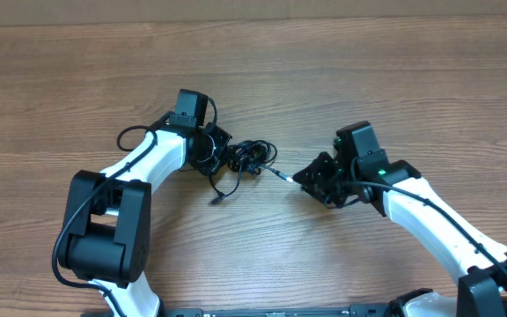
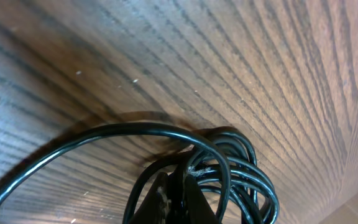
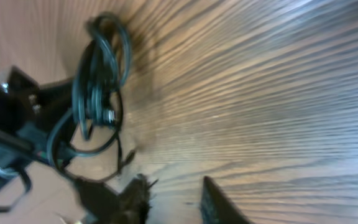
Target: Untangle cables
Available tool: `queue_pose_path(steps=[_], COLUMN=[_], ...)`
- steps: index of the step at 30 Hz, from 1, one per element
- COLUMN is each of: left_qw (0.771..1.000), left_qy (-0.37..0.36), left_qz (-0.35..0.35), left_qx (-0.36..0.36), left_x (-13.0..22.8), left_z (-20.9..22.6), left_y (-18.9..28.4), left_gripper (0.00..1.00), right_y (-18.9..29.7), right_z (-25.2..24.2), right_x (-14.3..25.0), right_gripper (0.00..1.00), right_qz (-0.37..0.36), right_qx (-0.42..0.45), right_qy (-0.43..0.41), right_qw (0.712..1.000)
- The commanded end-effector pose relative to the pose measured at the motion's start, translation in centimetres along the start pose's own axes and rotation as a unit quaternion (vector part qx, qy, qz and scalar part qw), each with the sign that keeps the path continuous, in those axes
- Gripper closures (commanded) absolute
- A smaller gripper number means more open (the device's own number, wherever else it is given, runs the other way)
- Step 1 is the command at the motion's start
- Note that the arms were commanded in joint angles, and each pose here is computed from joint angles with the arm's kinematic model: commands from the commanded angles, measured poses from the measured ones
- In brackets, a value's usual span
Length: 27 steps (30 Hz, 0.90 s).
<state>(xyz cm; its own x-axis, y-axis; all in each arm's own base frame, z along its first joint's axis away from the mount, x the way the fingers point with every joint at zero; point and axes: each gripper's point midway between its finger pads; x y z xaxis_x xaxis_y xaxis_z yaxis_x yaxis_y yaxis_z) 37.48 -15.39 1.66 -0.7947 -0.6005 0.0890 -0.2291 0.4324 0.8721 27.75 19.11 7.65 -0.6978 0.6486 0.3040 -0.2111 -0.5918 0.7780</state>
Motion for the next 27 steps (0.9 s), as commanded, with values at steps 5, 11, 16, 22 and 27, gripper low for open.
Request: queue_pose_path(steps=[5, 11, 16, 22, 27], left_qw=[0.999, 0.998, 0.999, 0.999, 0.999], left_qy=[0.048, 0.053, 0.053, 0.051, 0.050], left_qz=[-0.016, -0.012, 0.002, 0.009, 0.018], left_qx=[-0.012, -0.016, -0.006, 0.002, 0.009], left_x=[-0.6, -0.4, 0.1, 0.3, 0.5], left_z=[0.5, 0.7, 0.3, 0.0, -0.3], left_y=[0.7, 0.7, 0.7, 0.7, 0.7], left_gripper=[0.96, 0.96, 0.96, 0.96, 0.96], right_y=[-0.1, -1.3, -2.3, -3.6, -4.8], right_z=[0.5, 0.8, 3.2, 3.8, 3.4], right_x=[1.3, 2.0, 2.2, 1.1, 0.6], right_gripper=[0.60, 0.67, 0.63, 0.63, 0.63], right_qz=[0.002, -0.043, -0.067, -0.100, -0.101], right_qx=[0.001, 0.001, -0.045, -0.062, -0.057], right_qy=[-0.100, -0.201, -0.180, -0.185, -0.211], right_qw=[0.995, 0.979, 0.980, 0.976, 0.971])
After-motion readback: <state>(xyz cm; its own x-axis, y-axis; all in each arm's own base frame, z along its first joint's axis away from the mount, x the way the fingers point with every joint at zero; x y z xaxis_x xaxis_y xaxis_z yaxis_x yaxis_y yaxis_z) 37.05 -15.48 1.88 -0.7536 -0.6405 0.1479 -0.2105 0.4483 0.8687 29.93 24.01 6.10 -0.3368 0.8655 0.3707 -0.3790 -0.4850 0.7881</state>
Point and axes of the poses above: each gripper's point midway between its finger pads, its own y axis back along the fingers, its own z axis along the line the jaws close on, x = y × z, and after that the axes turned 14 degrees about -y, right-handed
